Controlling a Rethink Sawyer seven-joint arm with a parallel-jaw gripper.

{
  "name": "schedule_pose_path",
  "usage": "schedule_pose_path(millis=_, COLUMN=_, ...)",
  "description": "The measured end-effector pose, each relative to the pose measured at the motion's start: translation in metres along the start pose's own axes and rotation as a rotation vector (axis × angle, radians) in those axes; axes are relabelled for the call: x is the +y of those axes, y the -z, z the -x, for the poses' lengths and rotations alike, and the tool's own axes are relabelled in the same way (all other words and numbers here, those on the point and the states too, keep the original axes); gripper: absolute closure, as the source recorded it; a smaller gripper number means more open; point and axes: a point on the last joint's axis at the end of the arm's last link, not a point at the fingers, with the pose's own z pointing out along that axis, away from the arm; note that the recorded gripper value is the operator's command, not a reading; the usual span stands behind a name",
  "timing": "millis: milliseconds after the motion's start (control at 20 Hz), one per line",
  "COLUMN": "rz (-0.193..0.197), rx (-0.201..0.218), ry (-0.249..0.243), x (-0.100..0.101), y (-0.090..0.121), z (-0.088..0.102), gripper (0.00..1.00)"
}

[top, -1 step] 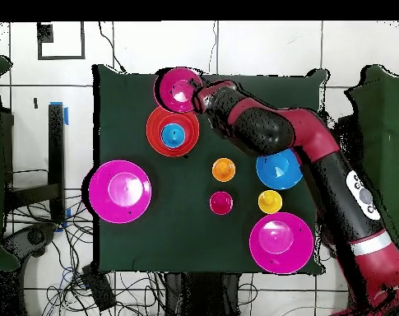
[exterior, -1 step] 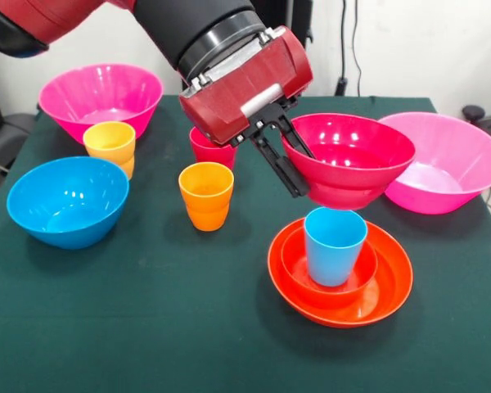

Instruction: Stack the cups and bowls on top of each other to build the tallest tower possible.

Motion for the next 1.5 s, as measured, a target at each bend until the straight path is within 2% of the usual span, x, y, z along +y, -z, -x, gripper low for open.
schedule_pose_path(millis=800, rz=0.024, rx=0.004, ry=-0.005, x=0.000, y=-0.016, z=-0.020, gripper=1.00)
schedule_pose_path(millis=1500, rz=0.031, rx=0.005, ry=0.073, x=-0.001, y=-0.022, z=-0.027, gripper=1.00)
